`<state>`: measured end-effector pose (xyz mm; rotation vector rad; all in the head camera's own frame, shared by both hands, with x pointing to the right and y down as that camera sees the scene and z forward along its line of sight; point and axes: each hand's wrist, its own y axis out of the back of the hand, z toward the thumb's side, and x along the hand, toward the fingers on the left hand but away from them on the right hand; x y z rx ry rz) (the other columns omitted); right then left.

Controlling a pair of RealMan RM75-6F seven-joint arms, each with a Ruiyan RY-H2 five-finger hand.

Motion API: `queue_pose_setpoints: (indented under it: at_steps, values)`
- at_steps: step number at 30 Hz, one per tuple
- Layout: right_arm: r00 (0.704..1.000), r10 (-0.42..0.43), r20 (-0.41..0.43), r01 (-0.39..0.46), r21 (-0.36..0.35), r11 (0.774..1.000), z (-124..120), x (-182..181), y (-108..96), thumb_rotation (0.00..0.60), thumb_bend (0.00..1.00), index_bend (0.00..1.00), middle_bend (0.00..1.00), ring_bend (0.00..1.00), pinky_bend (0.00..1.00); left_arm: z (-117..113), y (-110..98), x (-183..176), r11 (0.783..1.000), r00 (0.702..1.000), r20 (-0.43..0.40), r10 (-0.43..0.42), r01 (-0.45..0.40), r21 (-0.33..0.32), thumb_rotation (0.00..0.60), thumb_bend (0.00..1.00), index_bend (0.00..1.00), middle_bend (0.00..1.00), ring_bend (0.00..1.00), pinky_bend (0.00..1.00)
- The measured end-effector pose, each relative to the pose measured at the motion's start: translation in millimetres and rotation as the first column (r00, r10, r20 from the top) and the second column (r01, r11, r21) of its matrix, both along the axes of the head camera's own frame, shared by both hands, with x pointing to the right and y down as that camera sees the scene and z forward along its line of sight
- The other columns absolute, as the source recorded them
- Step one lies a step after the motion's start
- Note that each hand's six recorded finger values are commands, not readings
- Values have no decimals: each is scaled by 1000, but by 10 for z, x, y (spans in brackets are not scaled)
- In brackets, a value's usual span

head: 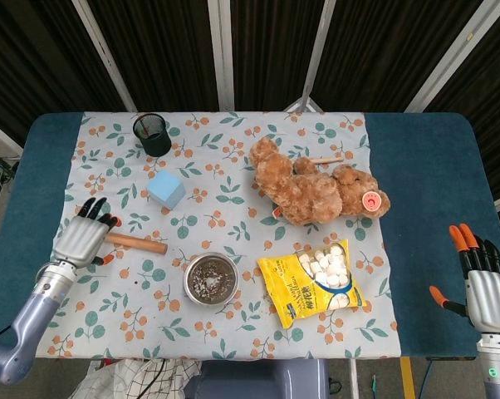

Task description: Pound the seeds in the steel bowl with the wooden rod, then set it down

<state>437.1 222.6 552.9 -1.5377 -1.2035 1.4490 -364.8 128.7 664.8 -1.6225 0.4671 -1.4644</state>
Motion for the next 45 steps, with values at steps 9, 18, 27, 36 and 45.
queue_pose_setpoints:
  at_steps: [9, 18, 27, 36, 45]
  values:
    - [1000, 7, 4, -7, 5, 1000, -8, 6, -7, 600, 231, 0, 0, 0, 0, 326, 7, 359, 996, 997, 0, 75, -75, -49, 600, 297, 356, 380, 38, 16]
    - [1000, 9, 4, -9, 2, 1000, -6, 9, 4, 600, 232, 0, 0, 0, 0, 439, 16, 456, 994, 996, 0, 87, -87, -63, 600, 329, 429, 374, 38, 15]
    - [1000, 12, 4, -12, 1, 1000, 1, 17, 26, 600, 231, 0, 0, 0, 0, 471, 16, 551, 995, 997, -29, 71, -73, -67, 600, 336, 446, 389, 43, 15]
    - [1000, 15, 6, -15, 3, 1000, 4, 28, 66, 600, 231, 0, 0, 0, 0, 523, 23, 605, 995, 997, -37, 66, -68, -73, 600, 336, 456, 421, 57, 16]
    - [1000, 16, 4, -16, 6, 1000, 8, 33, 81, 600, 231, 0, 0, 0, 0, 569, 7, 650, 995, 997, -40, 61, -64, -81, 600, 343, 472, 436, 57, 15]
